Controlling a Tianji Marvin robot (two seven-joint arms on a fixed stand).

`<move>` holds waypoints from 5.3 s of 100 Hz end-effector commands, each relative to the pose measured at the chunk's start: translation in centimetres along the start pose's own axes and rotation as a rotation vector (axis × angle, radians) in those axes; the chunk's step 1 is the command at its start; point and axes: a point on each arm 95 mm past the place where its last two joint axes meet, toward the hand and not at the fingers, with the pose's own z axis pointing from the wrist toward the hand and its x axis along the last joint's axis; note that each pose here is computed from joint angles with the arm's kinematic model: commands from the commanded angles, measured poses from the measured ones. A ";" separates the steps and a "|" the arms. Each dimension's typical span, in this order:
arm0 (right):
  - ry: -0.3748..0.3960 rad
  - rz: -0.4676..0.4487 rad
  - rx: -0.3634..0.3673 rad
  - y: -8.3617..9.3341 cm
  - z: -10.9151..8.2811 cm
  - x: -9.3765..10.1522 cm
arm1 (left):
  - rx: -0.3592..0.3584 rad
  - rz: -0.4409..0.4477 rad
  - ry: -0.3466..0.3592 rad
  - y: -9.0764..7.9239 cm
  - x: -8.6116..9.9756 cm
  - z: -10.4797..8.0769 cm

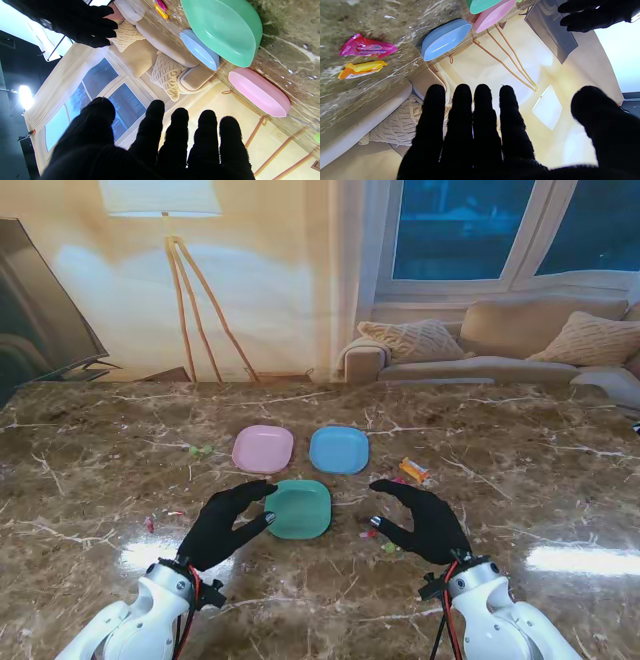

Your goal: Portion candies into small dishes

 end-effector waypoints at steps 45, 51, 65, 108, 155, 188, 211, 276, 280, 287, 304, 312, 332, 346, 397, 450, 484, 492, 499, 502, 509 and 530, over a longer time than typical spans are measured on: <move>-0.165 -0.140 0.109 3.9 4.2 -6.2 | 0.006 0.025 0.015 0.5 0.0 0.1; -0.199 -0.172 0.114 4.2 4.9 -7.0 | 0.007 0.023 0.014 0.6 0.0 0.2; -0.263 -0.277 0.138 4.9 6.6 -8.4 | -0.001 0.024 0.014 0.6 -0.3 0.5; -0.441 -0.509 0.170 3.1 10.8 -11.2 | -0.029 0.027 0.013 0.7 -1.0 0.3; -0.493 -0.540 0.204 0.6 12.9 -12.7 | -0.022 0.014 -0.020 0.9 -1.8 0.0; -0.526 -0.561 0.201 -0.5 13.8 -13.4 | -0.015 0.024 -0.041 0.3 -2.3 -0.4; -0.533 -0.571 0.210 -1.5 13.8 -13.8 | -0.013 0.026 -0.049 0.2 -2.3 -0.6; -0.550 -0.487 0.219 -3.2 12.9 -15.0 | -0.014 0.028 -0.060 -0.1 -2.6 -0.9; -0.546 -0.481 0.217 -3.3 12.8 -15.0 | -0.014 0.028 -0.060 -0.1 -2.6 -0.9; -0.537 -0.465 0.206 -3.5 12.7 -15.1 | -0.014 0.028 -0.061 -0.1 -2.6 -0.9; -0.529 -0.445 0.220 -3.9 12.4 -15.1 | -0.019 0.025 -0.063 -0.1 -2.6 -1.0; -0.523 -0.441 0.221 -4.0 12.3 -15.1 | -0.021 0.025 -0.064 -0.1 -2.6 -1.0; -0.503 -0.454 0.219 -4.0 12.1 -15.2 | -0.020 0.025 -0.064 -0.2 -2.6 -1.0; -0.494 -0.450 0.228 -3.8 12.1 -15.3 | -0.017 0.025 -0.065 -0.2 -2.6 -1.0; -0.467 -0.485 0.216 -3.6 11.9 -15.1 | -0.021 0.027 -0.061 -0.1 -2.6 -0.9; -0.334 -0.493 0.097 -0.6 14.8 -10.2 | -0.017 0.029 -0.057 -0.2 -2.6 -0.7; -0.200 -0.502 0.013 1.1 18.2 -4.9 | -0.014 0.027 -0.061 -0.2 -2.7 -0.8; -0.171 -0.509 0.008 1.0 19.1 -3.8 | -0.012 0.027 -0.063 -0.3 -2.7 -0.9; -0.149 -0.519 0.006 0.9 19.9 -2.8 | -0.010 0.026 -0.065 -0.3 -2.8 -0.9; -0.142 -0.521 0.008 0.8 20.2 -2.4 | -0.010 0.026 -0.066 -0.3 -2.8 -0.9; -0.128 -0.523 0.015 0.6 20.9 -1.8 | -0.010 0.026 -0.068 -0.4 -2.8 -1.0; -0.120 -0.528 0.051 -0.8 22.6 -1.0 | -0.009 0.032 -0.073 -0.7 -2.9 -1.3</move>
